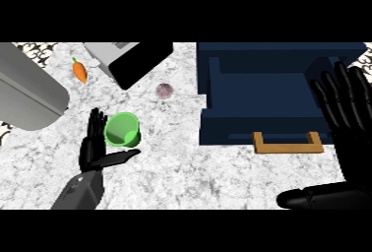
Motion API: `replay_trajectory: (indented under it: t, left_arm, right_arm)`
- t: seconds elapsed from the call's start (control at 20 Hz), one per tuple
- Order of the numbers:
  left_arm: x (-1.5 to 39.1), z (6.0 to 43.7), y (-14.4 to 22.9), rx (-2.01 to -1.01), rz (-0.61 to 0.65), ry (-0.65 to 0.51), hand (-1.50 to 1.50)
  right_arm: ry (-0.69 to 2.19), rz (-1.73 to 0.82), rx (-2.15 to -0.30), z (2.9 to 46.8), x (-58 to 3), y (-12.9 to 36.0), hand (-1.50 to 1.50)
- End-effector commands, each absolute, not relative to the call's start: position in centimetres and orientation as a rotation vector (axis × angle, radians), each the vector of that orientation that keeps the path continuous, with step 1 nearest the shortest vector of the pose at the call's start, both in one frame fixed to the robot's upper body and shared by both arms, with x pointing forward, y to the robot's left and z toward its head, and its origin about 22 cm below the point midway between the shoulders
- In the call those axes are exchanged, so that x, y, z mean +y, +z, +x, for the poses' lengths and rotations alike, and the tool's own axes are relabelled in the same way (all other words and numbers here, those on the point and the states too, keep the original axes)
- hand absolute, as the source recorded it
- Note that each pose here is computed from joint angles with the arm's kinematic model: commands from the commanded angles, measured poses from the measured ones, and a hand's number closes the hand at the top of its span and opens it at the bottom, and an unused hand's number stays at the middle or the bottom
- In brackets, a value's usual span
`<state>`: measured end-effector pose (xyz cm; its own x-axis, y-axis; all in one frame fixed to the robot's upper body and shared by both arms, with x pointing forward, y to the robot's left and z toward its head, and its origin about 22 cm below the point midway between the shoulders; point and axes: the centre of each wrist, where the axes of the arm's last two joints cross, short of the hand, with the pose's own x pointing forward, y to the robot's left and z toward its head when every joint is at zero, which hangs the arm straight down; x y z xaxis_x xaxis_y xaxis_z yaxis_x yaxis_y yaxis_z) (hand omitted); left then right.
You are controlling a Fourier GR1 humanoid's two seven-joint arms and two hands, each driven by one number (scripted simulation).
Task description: Pick up the cup, place it into the drawer and close the drawer
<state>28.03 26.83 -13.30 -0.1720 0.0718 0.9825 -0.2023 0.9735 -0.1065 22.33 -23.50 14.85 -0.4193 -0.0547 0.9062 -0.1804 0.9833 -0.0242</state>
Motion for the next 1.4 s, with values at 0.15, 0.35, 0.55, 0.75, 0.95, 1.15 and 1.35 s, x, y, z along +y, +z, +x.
replay_trajectory:
  t: [0.15, 0.35, 0.55, 0.75, 0.95, 1.15, 1.35]
  left_arm:
    - [26.7, 28.7, -13.5, -1.728, 0.062, 0.307, -1.50]
    - [24.6, 28.7, -14.2, -1.713, 0.008, 0.311, -1.50]
    - [24.5, 28.0, -14.9, -1.725, -0.087, 0.341, -1.50]
    - [26.0, 28.5, -14.4, -1.742, -0.159, 0.343, -1.50]
    - [26.0, 29.7, -13.5, -1.772, -0.240, 0.340, 1.50]
    - [24.8, 30.2, -13.2, -1.857, -0.207, 0.351, 1.50]
    - [25.0, 29.7, -13.5, -1.914, -0.088, 0.332, 1.50]
  right_arm:
    - [0.155, 0.184, -1.993, 21.3, -23.9, 14.6, -1.50]
    - [0.130, 0.171, -2.012, 22.8, -25.0, 14.7, -1.50]
    - [0.142, 0.180, -2.003, 22.0, -23.0, 14.5, -1.50]
    - [0.149, 0.179, -2.002, 24.1, -23.7, 14.6, -1.50]
    - [0.166, 0.180, -1.994, 22.8, -23.0, 14.6, -1.50]
    - [0.162, 0.170, -2.006, 21.5, -24.8, 13.5, -1.50]
    - [0.138, 0.168, -2.000, 22.9, -22.7, 13.8, -1.50]
